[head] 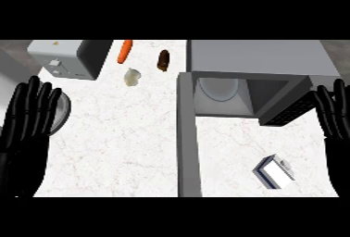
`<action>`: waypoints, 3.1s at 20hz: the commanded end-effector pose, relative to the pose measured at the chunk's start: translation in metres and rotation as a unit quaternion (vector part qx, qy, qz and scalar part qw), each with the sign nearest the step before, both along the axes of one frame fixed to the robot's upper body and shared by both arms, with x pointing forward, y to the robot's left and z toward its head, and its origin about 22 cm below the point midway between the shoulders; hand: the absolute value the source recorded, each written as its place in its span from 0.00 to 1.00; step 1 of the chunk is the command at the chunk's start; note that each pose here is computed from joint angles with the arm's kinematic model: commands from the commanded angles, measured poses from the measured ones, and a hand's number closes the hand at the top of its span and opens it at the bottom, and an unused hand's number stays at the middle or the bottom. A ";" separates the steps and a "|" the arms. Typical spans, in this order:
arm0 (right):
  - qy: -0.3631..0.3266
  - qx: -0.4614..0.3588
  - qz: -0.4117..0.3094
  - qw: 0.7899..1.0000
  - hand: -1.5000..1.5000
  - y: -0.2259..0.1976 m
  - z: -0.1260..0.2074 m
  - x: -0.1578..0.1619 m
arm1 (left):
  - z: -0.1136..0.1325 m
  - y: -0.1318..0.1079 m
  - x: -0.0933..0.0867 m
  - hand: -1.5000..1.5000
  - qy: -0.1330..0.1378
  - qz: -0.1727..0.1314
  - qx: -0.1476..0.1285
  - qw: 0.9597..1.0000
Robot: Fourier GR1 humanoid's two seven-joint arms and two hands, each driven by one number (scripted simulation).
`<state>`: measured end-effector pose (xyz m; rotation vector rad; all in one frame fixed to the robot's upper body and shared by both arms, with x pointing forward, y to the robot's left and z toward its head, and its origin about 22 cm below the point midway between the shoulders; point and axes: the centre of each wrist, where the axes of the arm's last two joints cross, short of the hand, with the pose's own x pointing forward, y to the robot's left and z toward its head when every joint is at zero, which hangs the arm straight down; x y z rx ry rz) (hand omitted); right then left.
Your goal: Pick up the milk, place it into the microwave and close the microwave
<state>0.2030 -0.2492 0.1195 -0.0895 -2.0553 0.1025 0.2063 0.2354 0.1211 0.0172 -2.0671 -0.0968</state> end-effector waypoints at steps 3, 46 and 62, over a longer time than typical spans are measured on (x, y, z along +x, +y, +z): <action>-0.016 -0.019 0.105 0.994 0.00 -0.025 0.009 -0.003 | 0.003 0.016 -0.003 0.00 -0.006 0.002 0.007 1.000; 0.159 -0.080 0.095 0.979 0.00 -0.138 -0.193 -0.032 | 0.023 0.119 -0.135 0.00 0.053 -0.054 -0.091 0.993; 0.155 -0.100 0.099 0.978 0.00 -0.138 -0.266 -0.026 | 0.018 0.110 -0.145 0.00 0.054 -0.061 -0.087 0.993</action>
